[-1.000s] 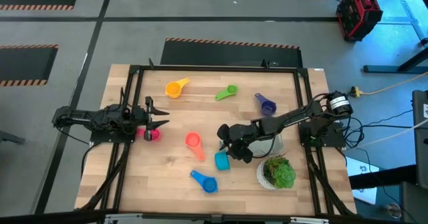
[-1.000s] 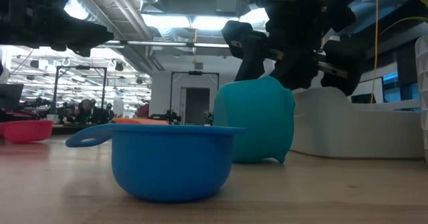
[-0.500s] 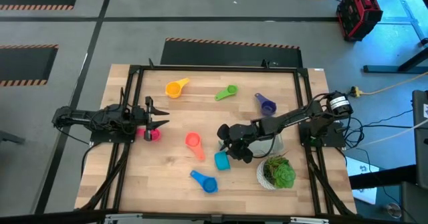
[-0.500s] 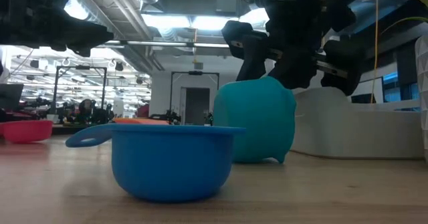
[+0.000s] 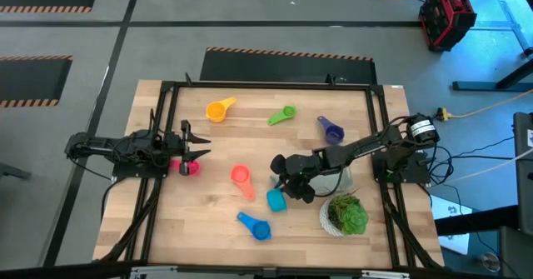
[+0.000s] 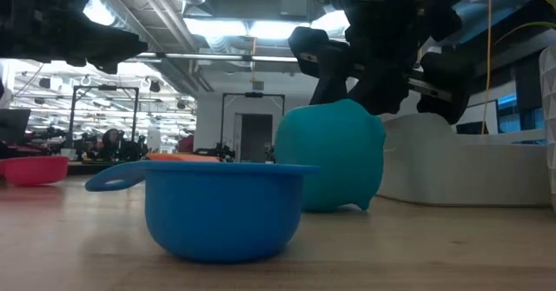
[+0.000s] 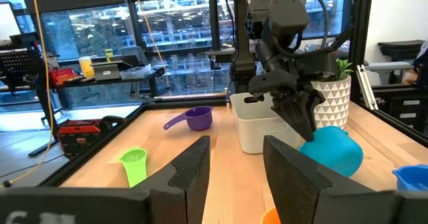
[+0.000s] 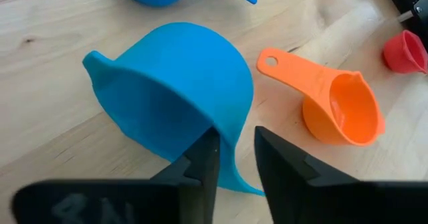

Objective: Nest measuring cups in basket
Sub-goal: Move the light blue measuring cup to the top center of the table

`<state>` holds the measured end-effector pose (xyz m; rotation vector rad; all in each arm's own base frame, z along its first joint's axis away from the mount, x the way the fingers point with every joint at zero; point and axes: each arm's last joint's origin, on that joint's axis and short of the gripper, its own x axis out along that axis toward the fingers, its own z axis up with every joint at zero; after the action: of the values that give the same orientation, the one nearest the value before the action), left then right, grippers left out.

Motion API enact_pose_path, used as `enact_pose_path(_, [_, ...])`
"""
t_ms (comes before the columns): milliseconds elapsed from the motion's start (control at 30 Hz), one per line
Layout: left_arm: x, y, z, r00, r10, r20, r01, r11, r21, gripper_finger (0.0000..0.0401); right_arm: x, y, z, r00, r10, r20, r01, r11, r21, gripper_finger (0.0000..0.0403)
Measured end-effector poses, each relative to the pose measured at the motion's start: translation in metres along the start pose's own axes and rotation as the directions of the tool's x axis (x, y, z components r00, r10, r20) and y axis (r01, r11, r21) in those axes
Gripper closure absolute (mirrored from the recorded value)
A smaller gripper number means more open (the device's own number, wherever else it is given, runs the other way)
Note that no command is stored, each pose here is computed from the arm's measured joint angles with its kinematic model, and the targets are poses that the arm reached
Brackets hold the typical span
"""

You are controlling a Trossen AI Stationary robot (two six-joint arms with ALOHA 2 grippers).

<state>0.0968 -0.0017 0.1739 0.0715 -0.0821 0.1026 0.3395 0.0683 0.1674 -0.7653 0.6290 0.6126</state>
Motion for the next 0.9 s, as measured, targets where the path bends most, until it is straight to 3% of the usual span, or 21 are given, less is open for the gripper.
enact_pose_path(167, [0.0, 0.0, 0.0, 1.0, 0.0, 0.0, 0.0, 1.0, 0.0, 0.0268, 0.0, 0.0, 0.0, 1.0, 0.0, 0.0, 0.0, 1.0, 0.0, 0.0348])
enact_pose_path(667, [0.0, 0.0, 0.0, 1.0, 0.0, 0.0, 0.0, 1.0, 0.0, 0.0268, 0.0, 0.0, 0.0, 1.0, 0.0, 0.0, 0.0, 1.0, 0.0, 0.0355])
enact_pose_path(900, [0.0, 0.0, 0.0, 1.0, 0.0, 0.0, 0.0, 1.0, 0.0, 0.0268, 0.0, -0.0004, 0.0004, 1.0, -0.004, 0.004, 0.004, 1.0, -0.001, 0.0395])
